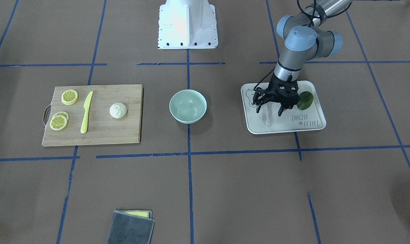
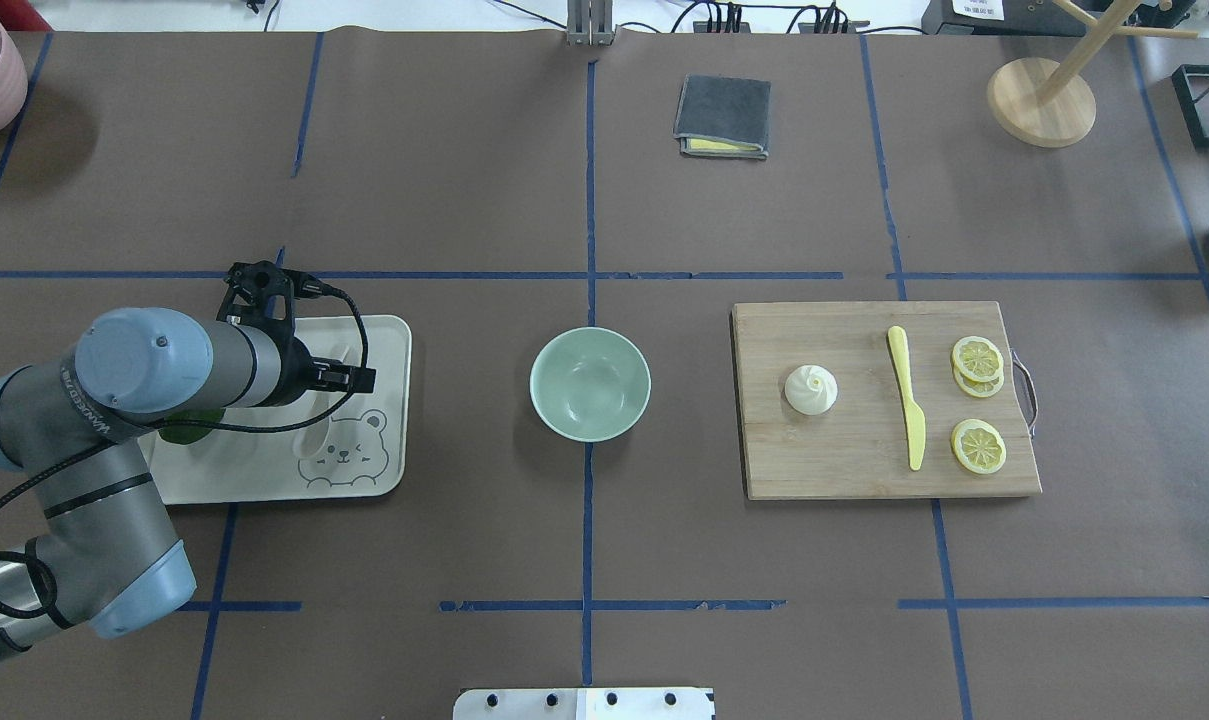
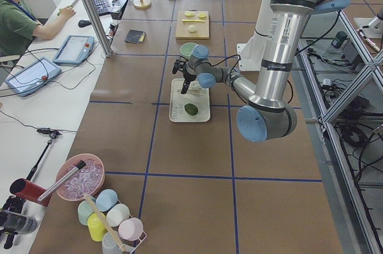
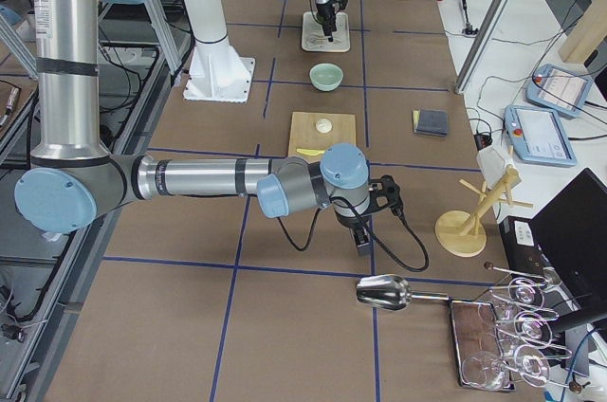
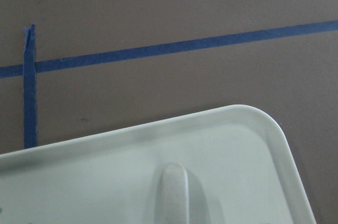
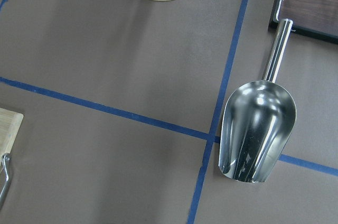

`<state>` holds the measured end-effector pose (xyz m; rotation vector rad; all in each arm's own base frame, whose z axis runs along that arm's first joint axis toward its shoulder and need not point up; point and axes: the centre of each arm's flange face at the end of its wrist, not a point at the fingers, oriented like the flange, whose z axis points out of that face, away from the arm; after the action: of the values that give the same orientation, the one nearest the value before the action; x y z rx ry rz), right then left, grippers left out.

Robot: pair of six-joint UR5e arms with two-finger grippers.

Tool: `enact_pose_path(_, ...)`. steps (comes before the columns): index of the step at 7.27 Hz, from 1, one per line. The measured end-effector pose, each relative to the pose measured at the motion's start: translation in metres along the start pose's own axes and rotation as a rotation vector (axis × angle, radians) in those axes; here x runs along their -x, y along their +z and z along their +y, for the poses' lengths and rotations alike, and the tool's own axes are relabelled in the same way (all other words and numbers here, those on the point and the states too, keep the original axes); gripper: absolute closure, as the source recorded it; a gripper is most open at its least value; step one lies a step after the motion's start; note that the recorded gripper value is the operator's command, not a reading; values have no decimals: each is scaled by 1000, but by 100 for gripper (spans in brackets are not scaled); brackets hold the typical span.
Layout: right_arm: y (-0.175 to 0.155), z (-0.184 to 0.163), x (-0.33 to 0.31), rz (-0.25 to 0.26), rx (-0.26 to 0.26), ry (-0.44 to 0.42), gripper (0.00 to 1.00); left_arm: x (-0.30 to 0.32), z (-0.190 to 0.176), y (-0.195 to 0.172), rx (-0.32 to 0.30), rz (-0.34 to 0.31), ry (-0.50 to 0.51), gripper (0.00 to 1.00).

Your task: Put spoon and bun in bowl

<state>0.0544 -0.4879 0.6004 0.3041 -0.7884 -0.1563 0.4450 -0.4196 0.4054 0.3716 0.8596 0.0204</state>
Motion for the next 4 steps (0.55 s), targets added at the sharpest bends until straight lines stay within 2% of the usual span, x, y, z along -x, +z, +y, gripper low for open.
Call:
enact_pose_path(1,0,0,0,0,0,0,0,-2,3,2,5,0,-18,22)
enact_pose_path(2,1,0,-1,0,1,1,0,-3,5,3,7,1,-27,27)
enact_pose_path(3,1,0,-1,0,2,2,0,-3,6,4,9,0,-31,45)
enact_pose_path(4,1,0,-1,0,2,2,0,-2,7,4,10,-2,-34,78)
